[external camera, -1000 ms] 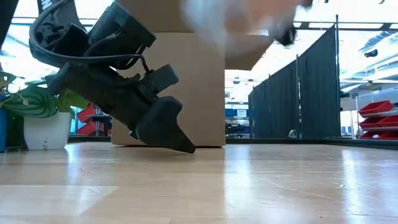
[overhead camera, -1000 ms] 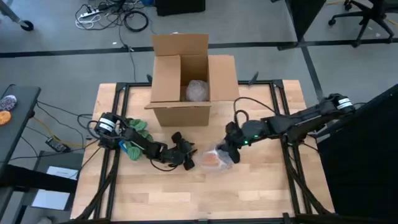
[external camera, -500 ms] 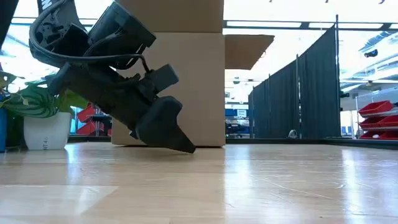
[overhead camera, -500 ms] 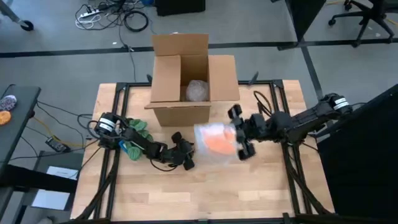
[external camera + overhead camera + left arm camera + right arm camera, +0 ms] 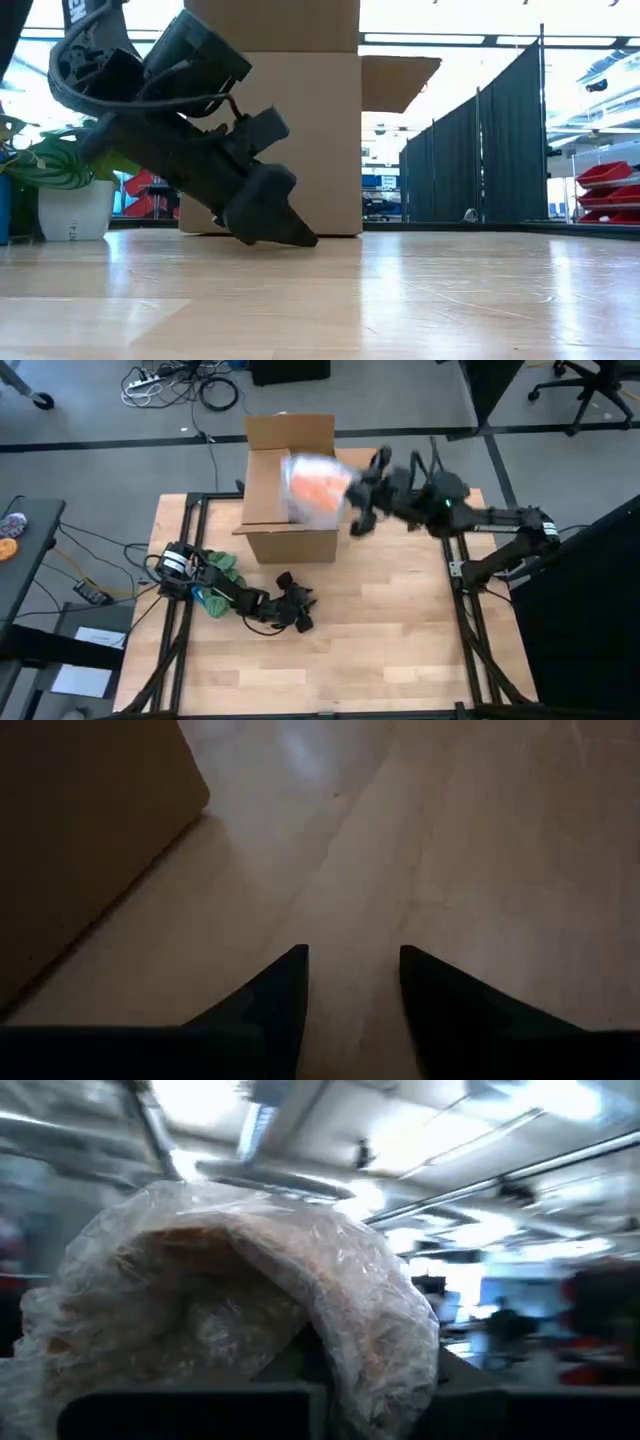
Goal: Wrap mug
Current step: Put the wrapped orange mug into the brown cardboard box
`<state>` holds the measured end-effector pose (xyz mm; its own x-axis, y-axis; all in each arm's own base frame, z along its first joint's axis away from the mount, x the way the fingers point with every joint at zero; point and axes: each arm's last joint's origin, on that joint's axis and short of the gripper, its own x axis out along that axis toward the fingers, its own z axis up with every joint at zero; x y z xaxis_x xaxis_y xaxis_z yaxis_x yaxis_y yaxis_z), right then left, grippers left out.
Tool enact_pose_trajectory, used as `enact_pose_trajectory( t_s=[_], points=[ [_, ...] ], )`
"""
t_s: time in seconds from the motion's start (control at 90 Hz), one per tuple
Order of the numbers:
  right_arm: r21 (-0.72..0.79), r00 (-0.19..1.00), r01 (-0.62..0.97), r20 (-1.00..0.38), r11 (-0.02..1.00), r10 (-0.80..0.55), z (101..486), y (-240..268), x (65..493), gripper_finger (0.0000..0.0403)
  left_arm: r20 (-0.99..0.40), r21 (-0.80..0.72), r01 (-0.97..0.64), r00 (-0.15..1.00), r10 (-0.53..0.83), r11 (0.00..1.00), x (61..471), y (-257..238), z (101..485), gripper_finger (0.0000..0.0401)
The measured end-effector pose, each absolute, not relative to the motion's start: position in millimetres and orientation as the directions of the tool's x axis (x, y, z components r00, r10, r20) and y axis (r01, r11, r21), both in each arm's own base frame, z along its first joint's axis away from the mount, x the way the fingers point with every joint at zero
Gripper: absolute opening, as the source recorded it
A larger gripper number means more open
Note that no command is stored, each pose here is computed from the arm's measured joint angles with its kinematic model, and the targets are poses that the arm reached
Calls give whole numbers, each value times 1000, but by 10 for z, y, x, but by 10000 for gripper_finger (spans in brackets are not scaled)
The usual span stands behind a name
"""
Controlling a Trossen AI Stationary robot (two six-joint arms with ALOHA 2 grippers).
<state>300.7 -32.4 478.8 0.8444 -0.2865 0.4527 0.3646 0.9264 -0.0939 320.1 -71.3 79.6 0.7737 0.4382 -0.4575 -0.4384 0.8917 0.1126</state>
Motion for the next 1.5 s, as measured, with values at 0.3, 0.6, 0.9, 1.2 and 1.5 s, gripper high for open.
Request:
enact_pose_trajectory(
  t_s=[0.3, 0.6, 0.9, 1.2, 1.5],
  points=[
    [-232, 792, 606, 260, 761, -552, 4570, -1142, 3360, 17, -397, 95, -472, 790, 468, 876, 3276, -614, 702, 142],
    [-463, 794, 472, -145, 750, -590, 3817, -1525, 3779, 17, -402, 99, -478, 783, 474, 873, 3274, -603, 695, 142],
    [-468, 830, -65, -516, 881, -213, 3506, -1006, 3787, 16, -394, 125, -500, 768, 506, 857, 3269, -585, 689, 142],
    [-528, 705, -4, -604, 850, -372, 3178, -1079, 3912, 21, -395, 124, -527, 751, 529, 841, 3262, -557, 679, 142],
    [-402, 645, 101, -670, 910, -367, 2922, -1396, 3936, 70, -403, 76, -559, 741, 538, 826, 3253, -547, 668, 142]
  ],
)
